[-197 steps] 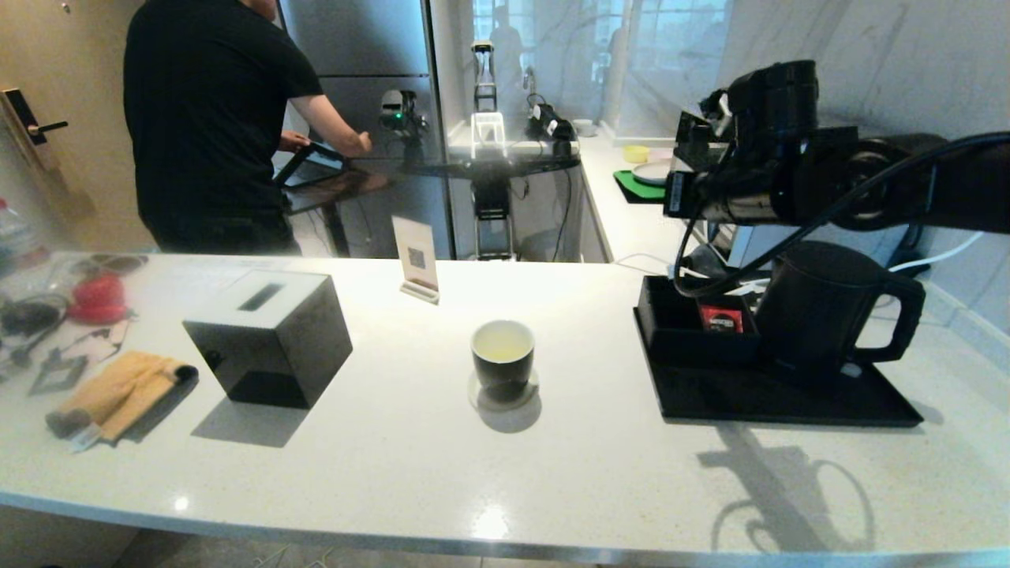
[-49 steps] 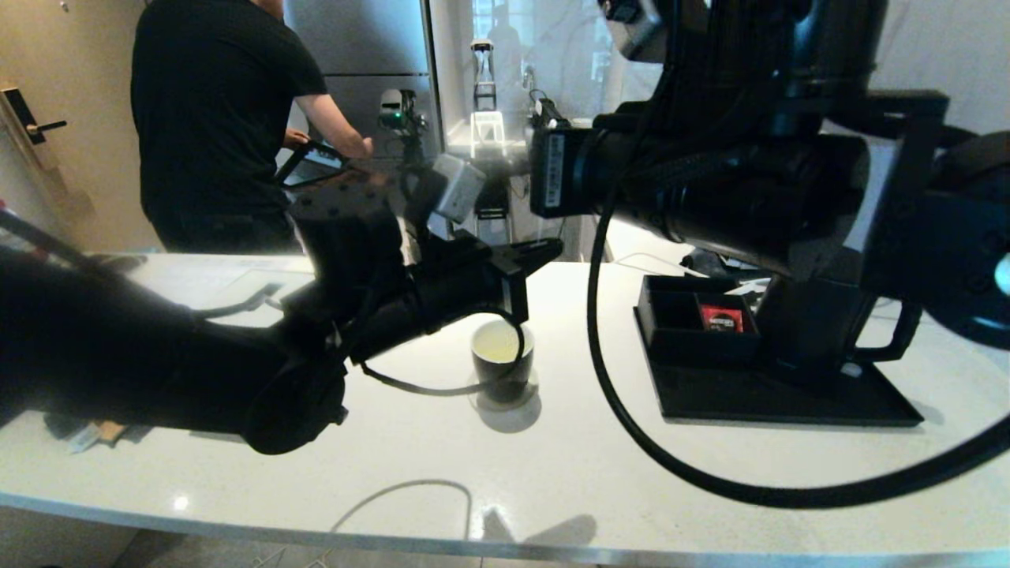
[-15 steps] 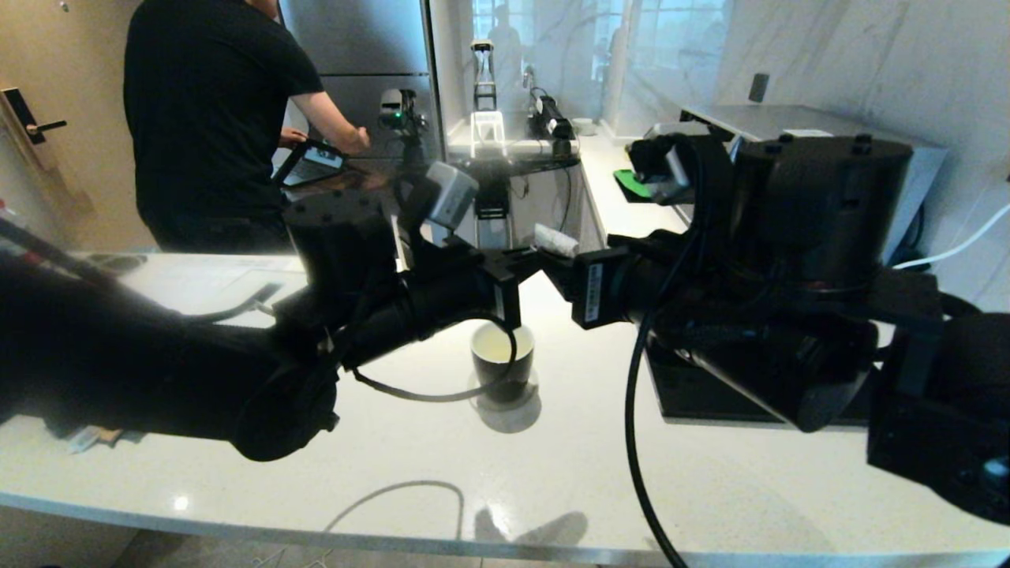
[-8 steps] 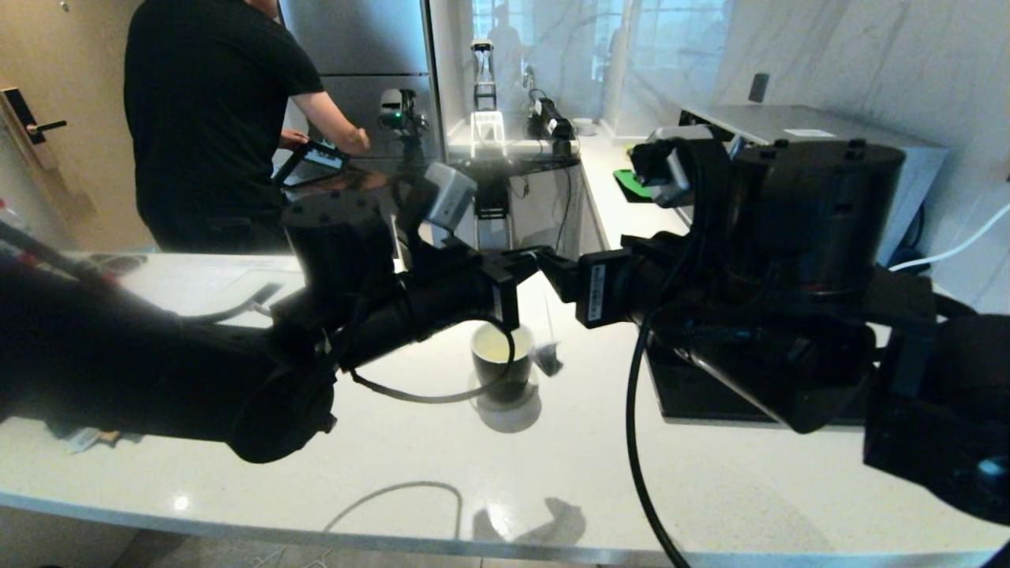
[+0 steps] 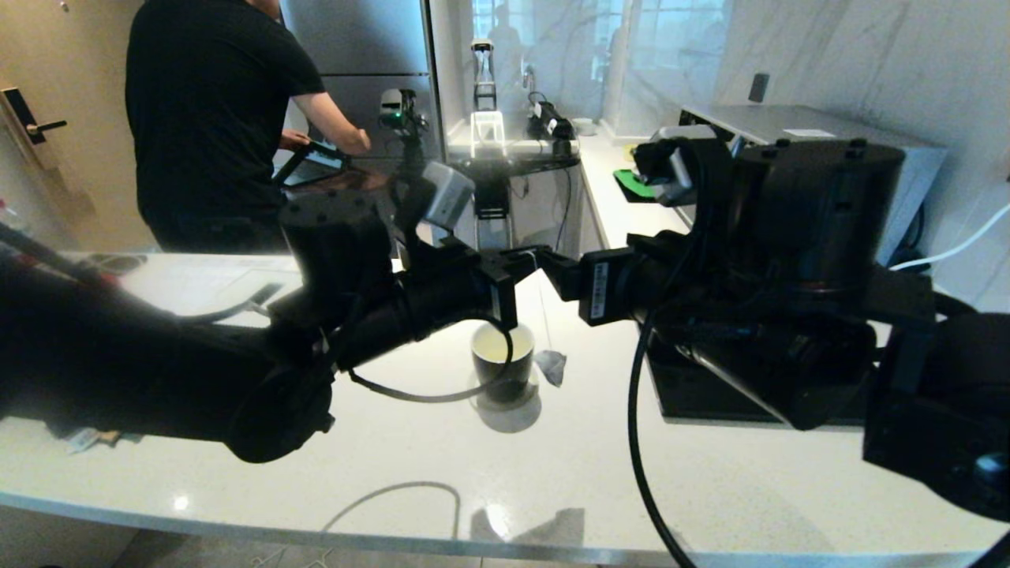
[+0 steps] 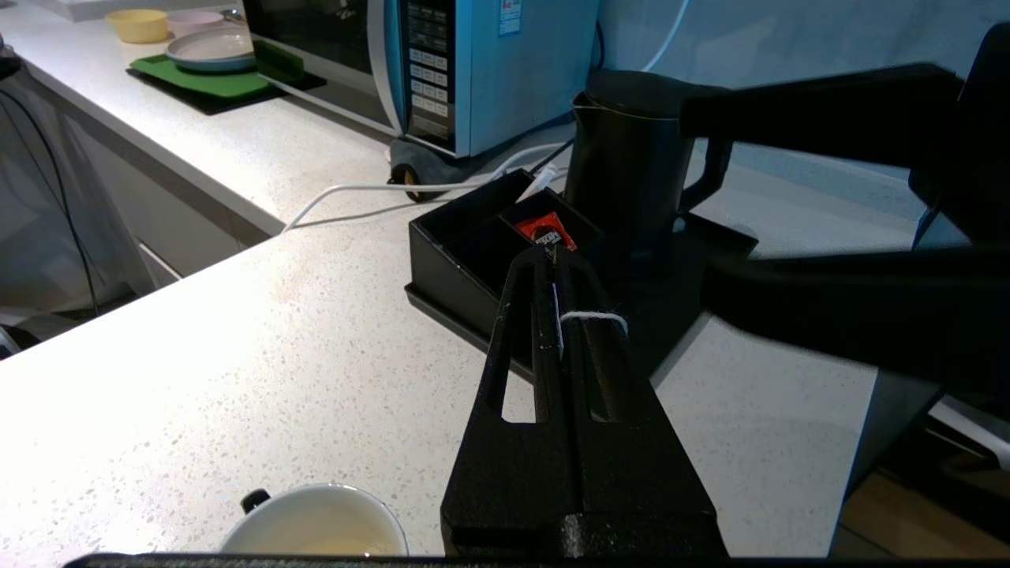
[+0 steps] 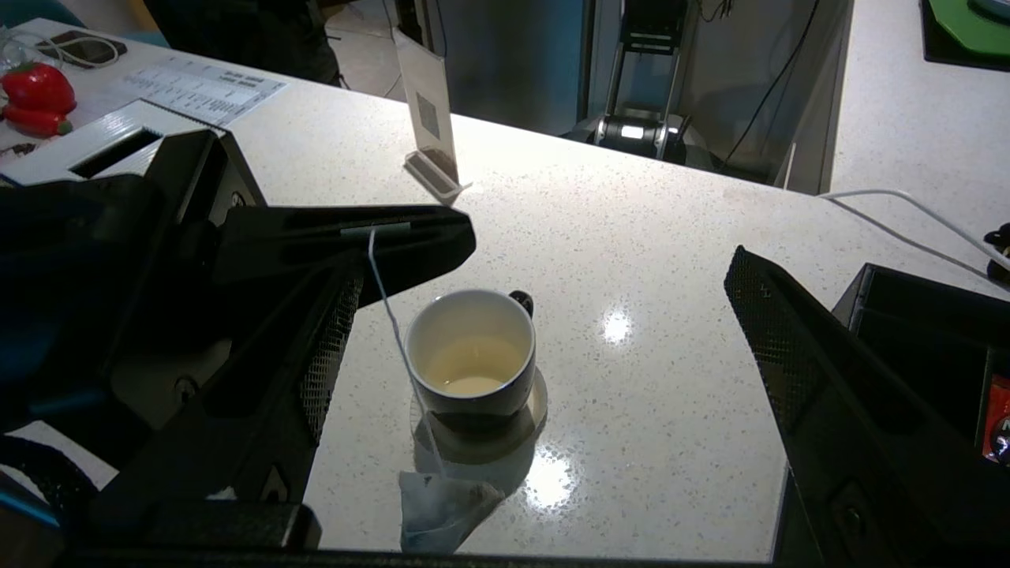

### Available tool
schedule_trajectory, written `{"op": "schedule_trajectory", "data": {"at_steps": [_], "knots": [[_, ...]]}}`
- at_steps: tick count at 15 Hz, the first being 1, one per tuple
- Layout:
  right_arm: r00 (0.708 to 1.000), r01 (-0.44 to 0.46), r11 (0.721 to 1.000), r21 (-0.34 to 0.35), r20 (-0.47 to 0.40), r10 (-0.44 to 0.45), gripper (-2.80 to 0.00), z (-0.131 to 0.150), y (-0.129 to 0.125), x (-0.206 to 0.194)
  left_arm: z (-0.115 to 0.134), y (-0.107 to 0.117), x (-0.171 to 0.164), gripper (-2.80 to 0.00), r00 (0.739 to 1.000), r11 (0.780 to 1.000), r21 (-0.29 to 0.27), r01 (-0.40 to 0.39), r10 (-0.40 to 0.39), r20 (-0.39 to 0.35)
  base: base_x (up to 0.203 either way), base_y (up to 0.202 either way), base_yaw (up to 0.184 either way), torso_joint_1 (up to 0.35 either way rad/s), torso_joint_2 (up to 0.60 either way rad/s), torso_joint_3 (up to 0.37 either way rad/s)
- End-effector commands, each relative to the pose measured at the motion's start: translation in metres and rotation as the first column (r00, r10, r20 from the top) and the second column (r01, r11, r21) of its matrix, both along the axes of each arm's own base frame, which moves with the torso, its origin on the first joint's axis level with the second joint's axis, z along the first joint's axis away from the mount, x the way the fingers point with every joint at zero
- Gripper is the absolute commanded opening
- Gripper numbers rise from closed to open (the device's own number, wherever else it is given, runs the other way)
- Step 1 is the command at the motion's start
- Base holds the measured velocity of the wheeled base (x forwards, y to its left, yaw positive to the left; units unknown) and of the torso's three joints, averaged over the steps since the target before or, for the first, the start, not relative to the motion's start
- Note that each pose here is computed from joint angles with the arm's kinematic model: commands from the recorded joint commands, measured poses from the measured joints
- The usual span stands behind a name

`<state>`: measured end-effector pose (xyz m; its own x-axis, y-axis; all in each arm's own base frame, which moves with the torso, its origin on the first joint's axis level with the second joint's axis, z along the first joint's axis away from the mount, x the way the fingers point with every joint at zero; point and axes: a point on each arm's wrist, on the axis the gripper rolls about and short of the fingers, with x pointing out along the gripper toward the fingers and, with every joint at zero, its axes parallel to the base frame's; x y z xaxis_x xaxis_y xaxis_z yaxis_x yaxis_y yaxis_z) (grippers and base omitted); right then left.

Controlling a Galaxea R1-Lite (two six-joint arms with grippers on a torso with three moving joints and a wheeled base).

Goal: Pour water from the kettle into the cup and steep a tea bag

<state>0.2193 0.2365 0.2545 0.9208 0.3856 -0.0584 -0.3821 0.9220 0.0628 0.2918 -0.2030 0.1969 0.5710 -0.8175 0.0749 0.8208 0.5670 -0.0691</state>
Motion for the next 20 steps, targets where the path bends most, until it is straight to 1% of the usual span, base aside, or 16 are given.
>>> {"op": "schedule_trajectory", "data": {"at_steps": [1, 5, 6, 8, 10, 12, 14, 16, 18, 19, 20], "knots": [[1.000, 0.022, 1.000, 0.018, 0.018, -0.023, 0.00, 0.007, -0.005, 0.001, 0.000, 0.002, -0.003, -2.80, 1.000, 1.000, -0.001, 0.002, -0.002, 0.000, 0.000, 0.000, 0.000, 0.000, 0.00, 0.000], [0.995, 0.091, 0.995, 0.040, 0.042, -0.092, 0.00, 0.017, -0.021, 0.004, -0.002, 0.005, -0.007, -2.80, 1.000, 1.000, 0.006, 0.000, 0.000, -0.009, 0.000, 0.000, 0.000, 0.000, 0.00, 0.000], [0.992, 0.110, 0.993, 0.030, 0.053, -0.112, 0.00, 0.020, -0.027, 0.006, -0.002, 0.006, -0.007, -2.80, 1.000, 1.000, 0.006, 0.000, 0.000, -0.010, 0.000, 0.000, 0.000, 0.000, 0.00, 0.000], [0.980, 0.184, 0.983, 0.014, 0.080, -0.184, 0.00, 0.023, -0.040, 0.013, -0.001, 0.006, -0.008, -2.80, 1.000, 1.000, 0.005, 0.000, 0.000, -0.009, 0.000, 0.000, 0.000, 0.000, 0.00, 0.000], [0.957, 0.263, 0.964, -0.023, 0.131, -0.258, 0.00, 0.025, -0.059, 0.024, -0.001, 0.006, -0.009, -2.80, 1.000, 1.000, 0.005, 0.000, 0.000, -0.009, 0.000, 0.000, 0.000, 0.000, 0.00, 0.000], [0.920, 0.358, 0.932, -0.053, 0.190, -0.343, 0.00, 0.025, -0.081, 0.035, -0.001, 0.006, -0.009, -2.80, 1.000, 1.000, 0.004, 0.002, -0.002, -0.008, 0.000, 0.000, 0.000, 0.000, 0.00, 0.000], [0.890, 0.427, 0.901, -0.074, 0.211, -0.404, 0.00, 0.025, -0.101, 0.039, -0.001, 0.006, -0.009, -2.80, 1.000, 1.000, 0.005, 0.000, 0.000, -0.009, 0.000, 0.000, 0.000, 0.000, 0.00, 0.000], [0.874, 0.460, 0.884, -0.079, 0.213, -0.436, 0.00, 0.024, -0.114, 0.038, -0.001, 0.006, -0.008, -2.80, 1.000, 1.000, 0.005, 0.000, 0.000, -0.009, 0.000, 0.000, 0.000, 0.000, 0.00, 0.000], [0.869, 0.470, 0.879, -0.079, 0.213, -0.446, 0.00, 0.023, -0.120, 0.033, -0.001, 0.006, -0.008, -2.80, 1.000, 1.000, 0.006, 0.001, -0.001, -0.010, 0.000, 0.000, 0.000, 0.000, 0.00, 0.000], [0.867, 0.476, 0.876, -0.081, 0.212, -0.451, -2.80, 0.022, -0.123, 0.032, -0.002, 0.006, -0.008, -2.80, 1.000, 1.000, 0.007, 0.000, 0.000, -0.011, 0.000, 0.000, 0.000, 0.000, 0.00, 0.000], [0.861, 0.483, 0.872, -0.072, 0.217, -0.459, -2.80, 0.022, -0.126, 0.031, -0.002, 0.006, -0.008, -2.80, 1.000, 1.000, 0.007, 0.000, 0.000, -0.011, 0.000, 0.000, 0.000, 0.000, 0.00, 0.000]]}}
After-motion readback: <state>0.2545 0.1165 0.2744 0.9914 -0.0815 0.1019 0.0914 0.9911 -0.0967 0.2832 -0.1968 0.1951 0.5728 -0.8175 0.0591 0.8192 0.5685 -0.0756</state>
